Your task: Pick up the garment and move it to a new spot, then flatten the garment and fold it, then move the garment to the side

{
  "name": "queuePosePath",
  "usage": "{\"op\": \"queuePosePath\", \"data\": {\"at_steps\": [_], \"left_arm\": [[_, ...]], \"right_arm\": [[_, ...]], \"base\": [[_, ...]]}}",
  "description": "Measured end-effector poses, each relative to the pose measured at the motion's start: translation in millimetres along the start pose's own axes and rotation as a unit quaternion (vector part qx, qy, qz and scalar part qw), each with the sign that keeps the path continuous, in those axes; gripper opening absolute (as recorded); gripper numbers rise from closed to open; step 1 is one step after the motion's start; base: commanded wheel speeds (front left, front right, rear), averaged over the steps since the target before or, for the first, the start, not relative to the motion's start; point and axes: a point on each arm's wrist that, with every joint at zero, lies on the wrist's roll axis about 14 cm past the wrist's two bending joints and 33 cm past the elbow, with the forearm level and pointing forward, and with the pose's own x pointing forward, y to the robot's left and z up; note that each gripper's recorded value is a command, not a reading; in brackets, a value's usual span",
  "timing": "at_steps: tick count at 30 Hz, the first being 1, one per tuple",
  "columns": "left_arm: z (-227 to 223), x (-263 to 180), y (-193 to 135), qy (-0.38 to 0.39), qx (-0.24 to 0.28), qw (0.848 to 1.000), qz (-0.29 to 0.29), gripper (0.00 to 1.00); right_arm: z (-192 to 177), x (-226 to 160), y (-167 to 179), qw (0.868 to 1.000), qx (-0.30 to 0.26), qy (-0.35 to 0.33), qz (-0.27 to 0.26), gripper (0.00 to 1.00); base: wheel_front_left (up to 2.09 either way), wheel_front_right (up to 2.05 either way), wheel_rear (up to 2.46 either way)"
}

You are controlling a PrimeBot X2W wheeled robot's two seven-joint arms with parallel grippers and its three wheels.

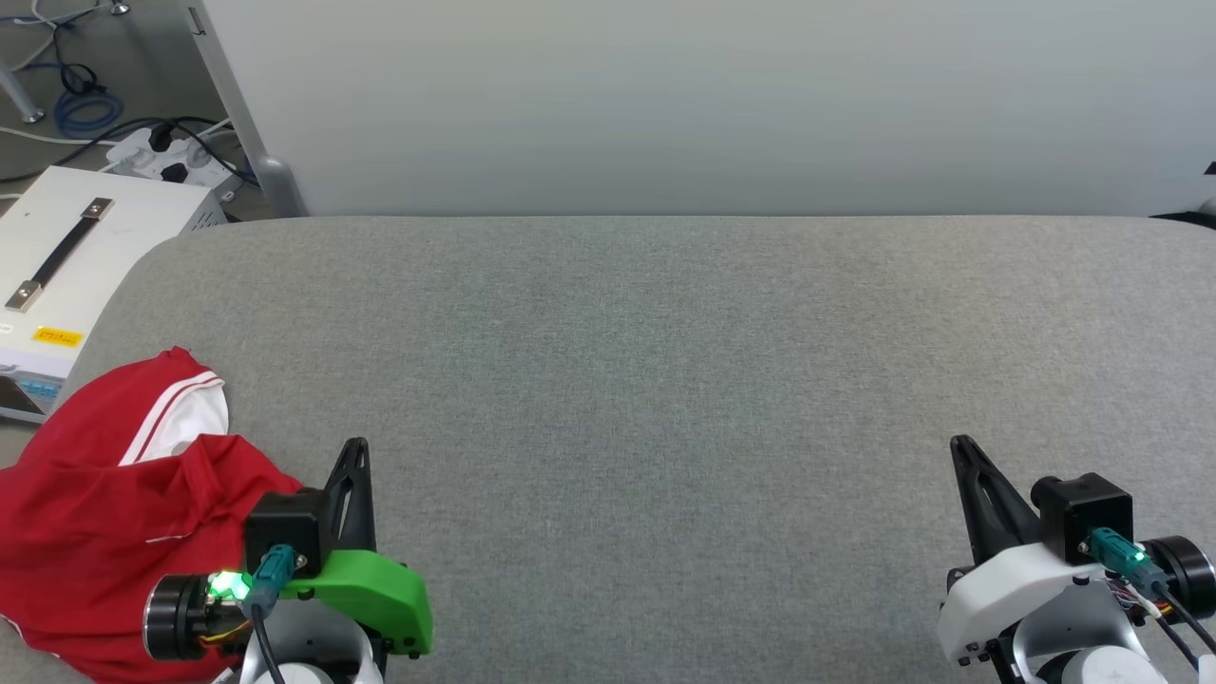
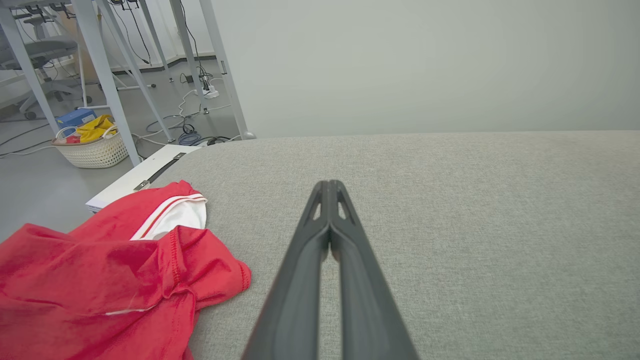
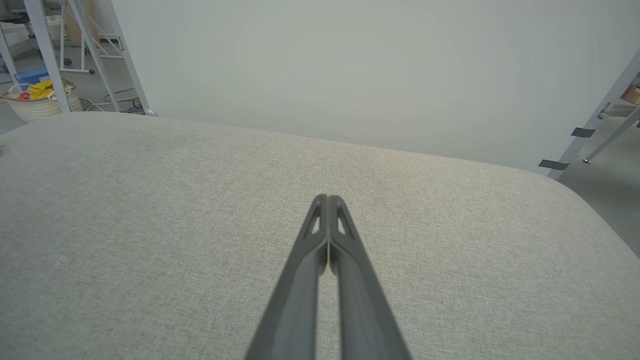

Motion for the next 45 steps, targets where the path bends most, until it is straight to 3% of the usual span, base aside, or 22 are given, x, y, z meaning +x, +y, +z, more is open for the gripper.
{"op": "queuePosePath", "data": {"at_steps": [12, 13, 45], "left_arm": [[0, 0, 0, 0.000, 0.000, 1.000, 0.000, 0.00], [0, 0, 0, 0.000, 0.000, 1.000, 0.000, 1.00], [0, 0, -14, -0.015, -0.023, 0.999, -0.022, 1.00]], "right_arm": [[0, 0, 0, 1.000, 0.000, 0.000, 0.000, 0.00], [0, 0, 0, 1.000, 0.000, 0.000, 0.000, 1.00], [18, -1, -9, 0.999, 0.024, -0.044, -0.012, 1.00]], "base": [[0.00, 0.00, 0.00], [0.00, 0.00, 0.00], [0.00, 0.00, 0.00]]}}
